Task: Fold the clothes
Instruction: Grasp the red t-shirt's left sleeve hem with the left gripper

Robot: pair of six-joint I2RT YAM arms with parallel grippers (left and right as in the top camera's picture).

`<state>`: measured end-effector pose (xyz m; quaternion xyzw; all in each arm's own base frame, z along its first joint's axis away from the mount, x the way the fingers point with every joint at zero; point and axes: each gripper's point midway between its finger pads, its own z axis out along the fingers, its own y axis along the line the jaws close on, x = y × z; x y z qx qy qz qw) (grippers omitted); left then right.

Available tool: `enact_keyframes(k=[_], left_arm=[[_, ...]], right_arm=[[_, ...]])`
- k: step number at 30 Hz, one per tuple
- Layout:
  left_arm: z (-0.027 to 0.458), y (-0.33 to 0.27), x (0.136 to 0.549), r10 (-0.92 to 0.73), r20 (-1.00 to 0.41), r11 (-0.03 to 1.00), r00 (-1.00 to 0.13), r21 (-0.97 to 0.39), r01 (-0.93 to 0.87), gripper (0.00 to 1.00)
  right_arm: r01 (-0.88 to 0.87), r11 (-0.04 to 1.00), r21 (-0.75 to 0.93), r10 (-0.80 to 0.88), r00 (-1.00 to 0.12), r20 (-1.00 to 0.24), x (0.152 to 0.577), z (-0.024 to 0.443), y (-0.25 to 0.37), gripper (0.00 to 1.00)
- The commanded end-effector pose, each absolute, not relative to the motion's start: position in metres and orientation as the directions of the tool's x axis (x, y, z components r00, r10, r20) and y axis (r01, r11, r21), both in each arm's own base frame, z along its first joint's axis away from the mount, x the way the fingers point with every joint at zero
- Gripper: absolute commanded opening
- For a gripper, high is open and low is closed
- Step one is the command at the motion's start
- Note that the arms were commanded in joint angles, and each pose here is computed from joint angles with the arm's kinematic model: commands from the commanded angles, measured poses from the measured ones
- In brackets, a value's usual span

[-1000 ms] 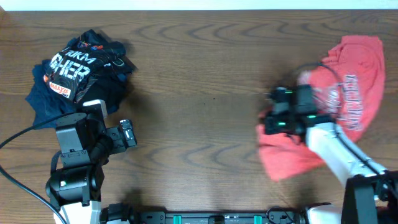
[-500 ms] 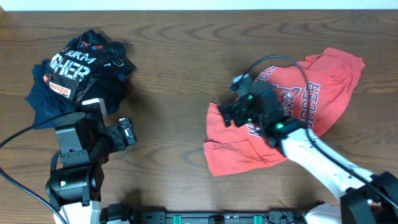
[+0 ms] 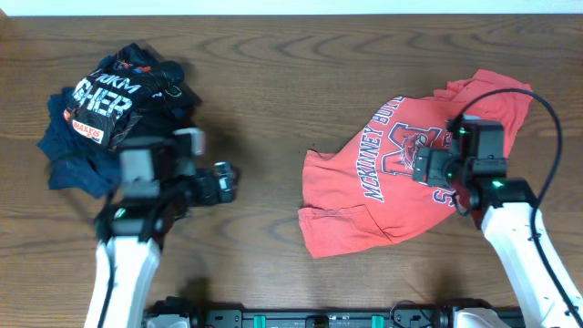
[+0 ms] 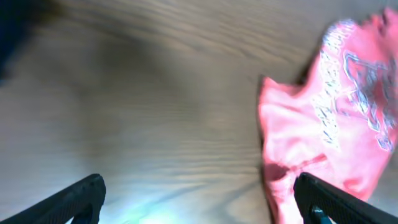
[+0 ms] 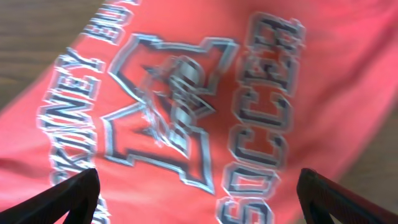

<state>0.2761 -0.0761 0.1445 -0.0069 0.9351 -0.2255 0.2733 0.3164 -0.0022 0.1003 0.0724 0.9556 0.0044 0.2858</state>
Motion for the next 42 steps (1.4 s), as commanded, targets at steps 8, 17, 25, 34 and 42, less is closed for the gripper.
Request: enact_keyframes(k=[8,17,25,34,42], left_arm=[[0.092,-0.174,0.312,0.097,-0.503,0.818,-0.859,-0.451,0.357,0.98],[0.033,-0.201,0.347,0.037,-0.476,0.803,-0.879,-0.509,0.309,0.99],[0.013,-0.229,0.343,0.090,-0.489,0.784,-0.868,-0.502,0.364,0.96],[-0.001,-0.255,0.337,0.156,-0.536,0.808,-0.829,-0.414,0.420,0.80],[0.009,-0.277,0.340,0.153,-0.599,0.773,-0.786,-0.423,0.473,0.06]], right_arm=[[0.302,0.952,0.045,0.281,-0.811,-0.513,0.304,0.101,-0.038,0.99],[0.301,0.953,0.046,0.282,-0.817,-0.503,0.301,0.099,-0.037,0.99],[0.301,0.953,0.046,0.282,-0.817,-0.503,0.301,0.099,-0.037,0.99],[0.300,0.953,0.049,0.282,-0.817,-0.503,0.302,0.099,-0.037,0.99],[0.300,0.953,0.048,0.282,-0.817,-0.503,0.302,0.099,-0.037,0.99]])
